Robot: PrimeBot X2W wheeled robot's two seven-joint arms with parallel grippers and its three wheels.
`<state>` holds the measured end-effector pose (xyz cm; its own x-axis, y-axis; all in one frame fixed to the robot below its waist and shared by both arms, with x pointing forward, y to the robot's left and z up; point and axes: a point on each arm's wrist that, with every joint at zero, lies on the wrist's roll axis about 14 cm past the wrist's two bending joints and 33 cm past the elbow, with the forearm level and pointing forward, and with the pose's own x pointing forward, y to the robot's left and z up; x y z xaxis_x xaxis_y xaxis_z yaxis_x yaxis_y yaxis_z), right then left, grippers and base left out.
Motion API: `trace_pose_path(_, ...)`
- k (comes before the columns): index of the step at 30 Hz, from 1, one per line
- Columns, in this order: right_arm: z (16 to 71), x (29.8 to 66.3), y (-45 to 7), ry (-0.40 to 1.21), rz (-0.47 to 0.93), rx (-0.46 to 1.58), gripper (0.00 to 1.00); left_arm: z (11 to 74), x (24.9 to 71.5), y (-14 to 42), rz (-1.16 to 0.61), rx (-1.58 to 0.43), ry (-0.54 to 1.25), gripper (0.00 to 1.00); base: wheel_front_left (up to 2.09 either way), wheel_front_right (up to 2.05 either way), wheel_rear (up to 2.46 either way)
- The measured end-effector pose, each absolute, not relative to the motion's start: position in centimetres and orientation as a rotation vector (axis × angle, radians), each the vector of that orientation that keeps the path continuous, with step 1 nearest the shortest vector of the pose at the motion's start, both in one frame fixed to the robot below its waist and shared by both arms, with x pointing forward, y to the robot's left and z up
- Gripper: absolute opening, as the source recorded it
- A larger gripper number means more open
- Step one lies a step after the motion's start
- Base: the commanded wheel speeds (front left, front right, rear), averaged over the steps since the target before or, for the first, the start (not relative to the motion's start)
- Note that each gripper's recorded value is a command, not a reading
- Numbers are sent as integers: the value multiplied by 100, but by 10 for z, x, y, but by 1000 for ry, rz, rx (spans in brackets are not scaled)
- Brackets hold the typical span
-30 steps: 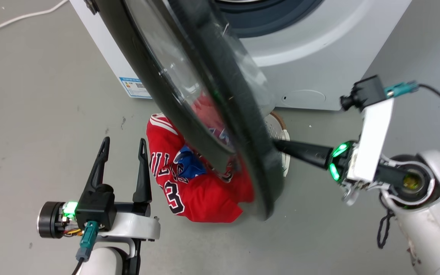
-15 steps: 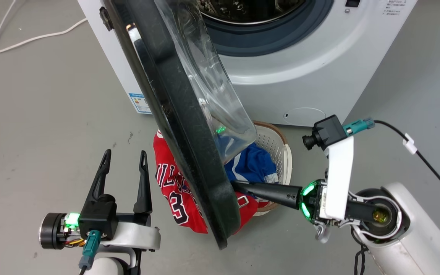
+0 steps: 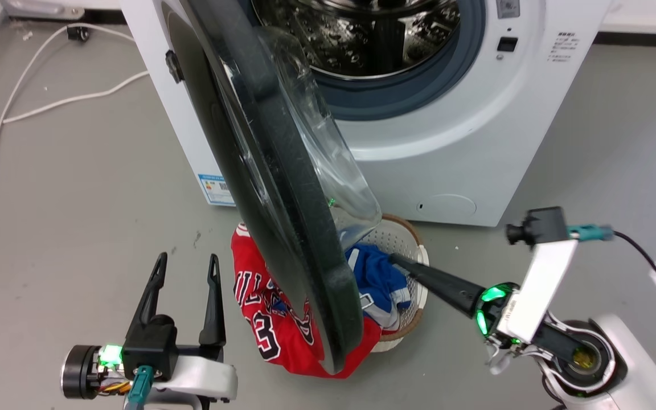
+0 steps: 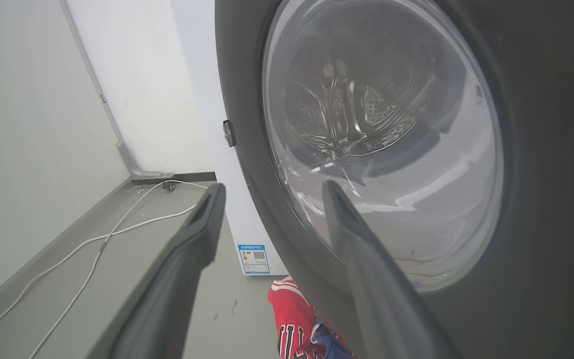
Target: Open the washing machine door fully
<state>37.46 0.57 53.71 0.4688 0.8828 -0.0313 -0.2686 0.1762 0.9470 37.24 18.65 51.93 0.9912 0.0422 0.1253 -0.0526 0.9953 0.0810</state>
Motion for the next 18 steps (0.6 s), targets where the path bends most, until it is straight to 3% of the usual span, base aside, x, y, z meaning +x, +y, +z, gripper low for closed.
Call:
trace_pose_path(1, 539, 378, -1, 653, 882, 1101, 21, 520, 370, 187, 47, 86, -127, 100, 0, 0, 0)
trace_pose_path(3, 542, 382, -12, 581, 822, 1114, 46, 521, 366, 187, 49, 87, -129, 100, 0, 0, 0)
trace_pose_path(4, 544, 385, -20, 532, 782, 1106, 77, 522, 363, 187, 51, 88, -131, 100, 0, 0, 0)
trace_pose_path(5, 547, 389, -29, 481, 743, 1111, 100, 523, 361, 188, 51, 88, -133, 100, 0, 0, 0)
trace_pose_path(12, 576, 402, -94, 142, 503, 1150, 100, 527, 346, 187, 51, 88, -148, 100, 0, 0, 0)
trace_pose_path(18, 595, 398, -146, -129, 322, 1068, 100, 532, 342, 185, 52, 88, -164, 100, 0, 0, 0)
